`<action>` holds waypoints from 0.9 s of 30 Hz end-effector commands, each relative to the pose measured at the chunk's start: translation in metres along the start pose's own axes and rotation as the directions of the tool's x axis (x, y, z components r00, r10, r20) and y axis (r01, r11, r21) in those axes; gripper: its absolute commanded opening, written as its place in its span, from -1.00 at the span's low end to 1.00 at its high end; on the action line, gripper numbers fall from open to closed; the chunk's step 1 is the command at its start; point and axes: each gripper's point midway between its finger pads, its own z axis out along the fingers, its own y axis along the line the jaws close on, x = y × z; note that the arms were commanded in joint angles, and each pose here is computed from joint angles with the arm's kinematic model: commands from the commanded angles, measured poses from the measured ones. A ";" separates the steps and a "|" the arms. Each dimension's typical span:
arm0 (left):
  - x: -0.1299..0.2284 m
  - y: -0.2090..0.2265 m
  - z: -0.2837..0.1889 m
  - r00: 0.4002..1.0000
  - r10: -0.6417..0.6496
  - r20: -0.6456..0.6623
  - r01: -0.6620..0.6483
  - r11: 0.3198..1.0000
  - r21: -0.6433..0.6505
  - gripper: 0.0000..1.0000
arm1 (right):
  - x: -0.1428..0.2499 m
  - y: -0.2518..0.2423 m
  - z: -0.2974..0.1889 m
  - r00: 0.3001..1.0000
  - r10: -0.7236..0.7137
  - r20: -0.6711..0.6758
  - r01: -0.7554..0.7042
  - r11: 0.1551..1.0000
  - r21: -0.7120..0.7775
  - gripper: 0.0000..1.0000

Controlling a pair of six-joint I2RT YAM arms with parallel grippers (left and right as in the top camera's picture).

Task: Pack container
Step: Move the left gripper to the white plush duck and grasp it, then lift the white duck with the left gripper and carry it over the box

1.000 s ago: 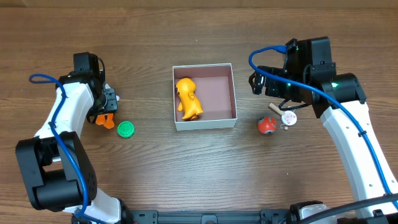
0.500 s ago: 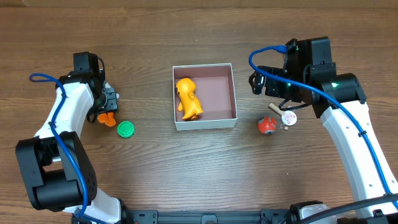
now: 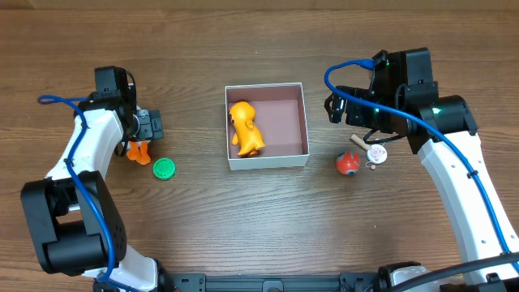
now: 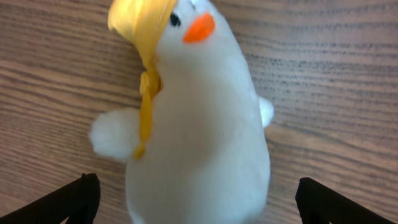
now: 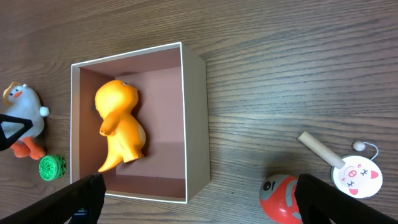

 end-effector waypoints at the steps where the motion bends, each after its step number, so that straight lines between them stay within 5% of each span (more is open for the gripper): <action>1: 0.001 -0.002 0.008 1.000 -0.005 -0.001 0.005 1.000 0.013 1.00 | -0.008 0.007 -0.006 1.000 -0.010 0.025 0.010 1.000 -0.016 1.00; 8: 0.009 -0.005 0.034 0.999 0.002 -0.054 -0.001 1.000 0.014 0.89 | -0.008 0.007 -0.006 1.000 -0.010 0.025 0.010 1.000 -0.016 1.00; 9: 0.012 -0.005 0.038 0.998 0.004 -0.068 -0.003 1.000 0.014 0.57 | -0.008 0.007 -0.006 1.000 -0.010 0.025 0.010 1.000 -0.016 1.00; 12: 0.016 -0.005 0.041 0.996 0.006 -0.083 -0.005 1.000 0.011 -0.92 | -0.008 0.007 -0.006 1.000 -0.010 0.026 0.011 1.000 -0.016 1.00; 20: -0.027 -0.001 -0.027 0.994 -0.106 -0.019 0.106 0.994 0.026 -0.92 | -0.008 0.007 -0.006 1.000 -0.010 0.025 0.010 1.000 -0.016 1.00; 24: -0.059 -0.033 -0.094 0.981 -0.191 0.027 0.178 0.949 0.261 -0.92 | -0.008 0.007 -0.006 1.000 -0.010 0.025 0.010 1.000 -0.016 1.00; 27: -0.075 -0.071 -0.150 0.974 -0.224 0.036 0.175 0.843 0.509 -0.92 | -0.008 0.007 -0.006 1.000 -0.010 0.025 0.010 1.000 -0.016 1.00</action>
